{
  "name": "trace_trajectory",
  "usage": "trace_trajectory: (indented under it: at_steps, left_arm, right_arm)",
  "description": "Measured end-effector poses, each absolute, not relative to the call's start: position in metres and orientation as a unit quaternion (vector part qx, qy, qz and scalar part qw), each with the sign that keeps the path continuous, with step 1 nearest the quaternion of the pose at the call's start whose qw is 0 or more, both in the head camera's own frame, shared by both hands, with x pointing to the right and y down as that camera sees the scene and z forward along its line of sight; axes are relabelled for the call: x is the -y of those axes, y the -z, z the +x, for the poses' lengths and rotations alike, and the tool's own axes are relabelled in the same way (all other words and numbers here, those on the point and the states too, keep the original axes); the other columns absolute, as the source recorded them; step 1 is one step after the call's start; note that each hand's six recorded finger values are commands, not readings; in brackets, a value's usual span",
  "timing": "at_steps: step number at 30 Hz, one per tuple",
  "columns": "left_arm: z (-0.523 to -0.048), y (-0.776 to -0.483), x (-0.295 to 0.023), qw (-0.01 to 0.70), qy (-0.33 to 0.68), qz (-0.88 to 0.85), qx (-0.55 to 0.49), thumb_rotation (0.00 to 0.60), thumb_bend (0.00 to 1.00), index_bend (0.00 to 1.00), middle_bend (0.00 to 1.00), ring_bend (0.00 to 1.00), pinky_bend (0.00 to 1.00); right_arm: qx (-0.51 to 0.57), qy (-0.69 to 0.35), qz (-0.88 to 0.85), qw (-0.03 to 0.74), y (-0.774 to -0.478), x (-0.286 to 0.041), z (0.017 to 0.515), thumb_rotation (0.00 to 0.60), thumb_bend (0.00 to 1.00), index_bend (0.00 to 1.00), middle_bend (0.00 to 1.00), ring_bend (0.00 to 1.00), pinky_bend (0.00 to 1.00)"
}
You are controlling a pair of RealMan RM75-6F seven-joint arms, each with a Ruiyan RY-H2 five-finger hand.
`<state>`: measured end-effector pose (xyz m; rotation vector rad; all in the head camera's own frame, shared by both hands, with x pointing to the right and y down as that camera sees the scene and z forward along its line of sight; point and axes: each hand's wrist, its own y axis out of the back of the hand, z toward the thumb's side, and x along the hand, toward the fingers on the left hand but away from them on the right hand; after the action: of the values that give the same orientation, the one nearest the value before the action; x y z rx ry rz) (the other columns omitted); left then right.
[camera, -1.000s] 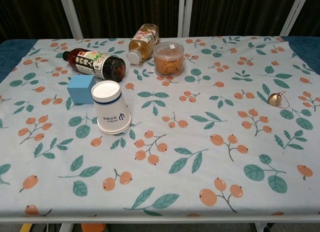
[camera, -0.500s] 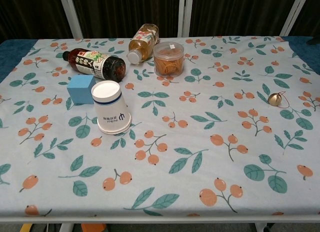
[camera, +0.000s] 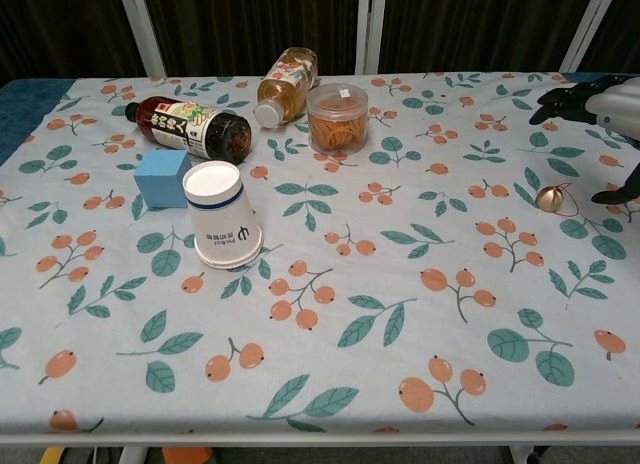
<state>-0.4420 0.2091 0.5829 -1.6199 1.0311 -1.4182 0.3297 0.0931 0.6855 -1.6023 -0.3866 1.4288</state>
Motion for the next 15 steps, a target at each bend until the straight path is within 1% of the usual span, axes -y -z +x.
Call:
trace_trajectory:
  at_steps: [7,13,15]
  left_arm:
    - [-0.444,-0.585,-0.210,0.365,0.556,-0.630,-0.401,0.600,0.00,0.04,0.05,0.00,0.05]
    - [-0.444,-0.585,-0.211,0.364,0.556,-0.630,-0.403,0.600,0.00,0.04,0.05,0.00,0.05]
    - [-0.445,-0.585,-0.211,0.364,0.556,-0.629,-0.402,0.600,0.00,0.04,0.05,0.00,0.05]
  right_arm:
    - [0.140,-0.583,-0.652,0.463,-0.696,-0.088,0.319,0.600,0.11,0.24,0.00,0.00,0.00]
    - [0.139,-0.581,-0.655,0.463,-0.698,-0.087,0.315,0.600,0.11,0.32,0.00,0.00,0.00]
    - [0.139,-0.582,-0.654,0.463,-0.699,-0.087,0.315,0.600,0.12,0.33,0.00,0.00,0.00]
